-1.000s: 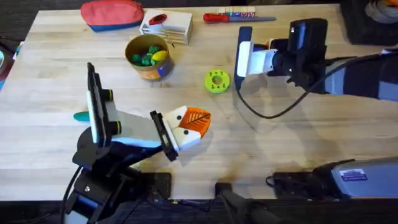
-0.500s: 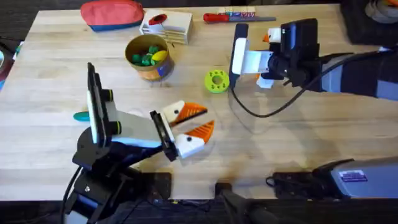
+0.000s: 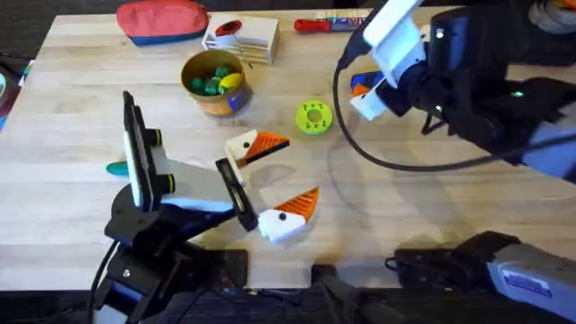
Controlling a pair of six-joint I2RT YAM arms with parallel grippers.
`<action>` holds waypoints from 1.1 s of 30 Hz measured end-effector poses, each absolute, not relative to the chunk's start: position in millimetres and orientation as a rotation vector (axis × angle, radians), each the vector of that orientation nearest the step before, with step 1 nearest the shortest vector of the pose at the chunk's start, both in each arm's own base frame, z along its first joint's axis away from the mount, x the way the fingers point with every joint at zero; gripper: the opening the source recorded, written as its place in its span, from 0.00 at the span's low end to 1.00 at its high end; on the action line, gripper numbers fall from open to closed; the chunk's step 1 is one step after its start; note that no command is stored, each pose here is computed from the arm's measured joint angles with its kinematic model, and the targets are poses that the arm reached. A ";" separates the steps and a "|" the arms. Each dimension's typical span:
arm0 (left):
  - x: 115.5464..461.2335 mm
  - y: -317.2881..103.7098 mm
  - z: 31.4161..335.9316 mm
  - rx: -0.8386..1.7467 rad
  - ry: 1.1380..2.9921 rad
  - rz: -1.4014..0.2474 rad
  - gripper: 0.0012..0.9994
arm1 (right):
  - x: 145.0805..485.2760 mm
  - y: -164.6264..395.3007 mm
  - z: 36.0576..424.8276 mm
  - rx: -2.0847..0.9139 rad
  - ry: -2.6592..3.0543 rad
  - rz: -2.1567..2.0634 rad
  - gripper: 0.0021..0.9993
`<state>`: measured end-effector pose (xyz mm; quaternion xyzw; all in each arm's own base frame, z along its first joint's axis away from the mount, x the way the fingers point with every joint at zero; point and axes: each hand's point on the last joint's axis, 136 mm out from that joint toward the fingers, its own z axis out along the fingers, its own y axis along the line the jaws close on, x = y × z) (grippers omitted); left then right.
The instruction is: Pick up the gripper from the table and insert it into the empty holder that is missing its gripper. Then pick up a screw, insert it into the mounting hole, and use the screwdriver to tighten it. Finally, clean up the table by picking up the vegetable and placing it into the bucket.
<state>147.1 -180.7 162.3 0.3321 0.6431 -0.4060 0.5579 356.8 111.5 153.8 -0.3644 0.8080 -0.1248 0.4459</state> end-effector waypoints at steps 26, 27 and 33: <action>193.5 -86.2 235.4 0.171 2.240 -0.404 0.99 | 291.4 198.2 219.4 -0.789 1.849 0.090 0.99; 198.6 -88.7 230.1 0.175 2.277 -0.398 0.99 | 291.4 198.3 219.5 -0.789 1.848 0.090 0.99; 211.1 -93.8 193.8 0.181 2.460 -0.351 0.99 | 291.4 198.2 219.5 -0.789 1.848 0.090 0.99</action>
